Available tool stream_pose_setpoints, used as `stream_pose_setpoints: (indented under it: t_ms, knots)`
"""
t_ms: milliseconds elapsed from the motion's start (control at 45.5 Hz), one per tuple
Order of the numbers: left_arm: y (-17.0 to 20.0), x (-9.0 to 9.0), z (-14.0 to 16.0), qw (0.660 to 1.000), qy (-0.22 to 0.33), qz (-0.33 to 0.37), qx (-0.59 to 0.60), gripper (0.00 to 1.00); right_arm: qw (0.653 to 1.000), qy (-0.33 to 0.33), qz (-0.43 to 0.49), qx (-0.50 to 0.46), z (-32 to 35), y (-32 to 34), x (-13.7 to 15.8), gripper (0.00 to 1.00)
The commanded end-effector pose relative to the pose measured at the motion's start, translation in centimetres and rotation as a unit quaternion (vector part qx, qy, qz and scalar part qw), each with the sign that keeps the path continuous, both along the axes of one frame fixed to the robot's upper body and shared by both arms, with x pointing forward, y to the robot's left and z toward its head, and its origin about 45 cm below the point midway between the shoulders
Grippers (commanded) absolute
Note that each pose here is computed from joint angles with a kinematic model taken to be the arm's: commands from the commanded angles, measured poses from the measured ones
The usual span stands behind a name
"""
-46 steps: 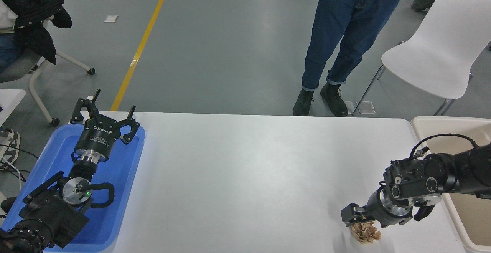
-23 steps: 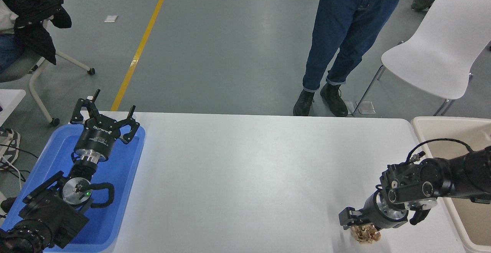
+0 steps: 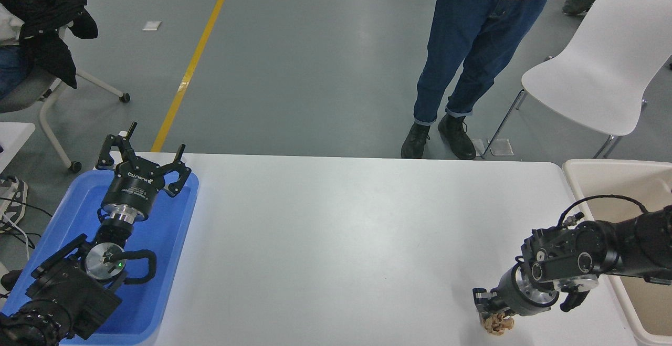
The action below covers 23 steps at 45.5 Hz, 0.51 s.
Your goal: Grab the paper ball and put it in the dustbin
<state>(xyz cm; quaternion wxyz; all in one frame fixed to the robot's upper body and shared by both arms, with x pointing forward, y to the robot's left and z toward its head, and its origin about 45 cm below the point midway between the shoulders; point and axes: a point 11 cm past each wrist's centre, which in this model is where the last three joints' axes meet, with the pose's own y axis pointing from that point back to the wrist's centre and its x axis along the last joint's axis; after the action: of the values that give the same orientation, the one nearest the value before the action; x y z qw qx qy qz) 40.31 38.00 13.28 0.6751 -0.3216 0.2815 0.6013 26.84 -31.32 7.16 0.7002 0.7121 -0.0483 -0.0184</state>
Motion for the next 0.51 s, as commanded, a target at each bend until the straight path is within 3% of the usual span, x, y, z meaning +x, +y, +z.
stream_pose_setpoints:
  t_ms: [0,484]
  knots:
    - [0.0,0.0,0.0,1.000,0.000,0.000,0.000,1.00,1.000,-0.004,-0.015,-0.001,1.6,-1.1,0.7,0.00]
    - [0.0,0.0,0.0,1.000,0.000,-0.001,0.000,1.00,1.000,0.010,0.004,0.022,12.1,-2.1,1.1,0.00]
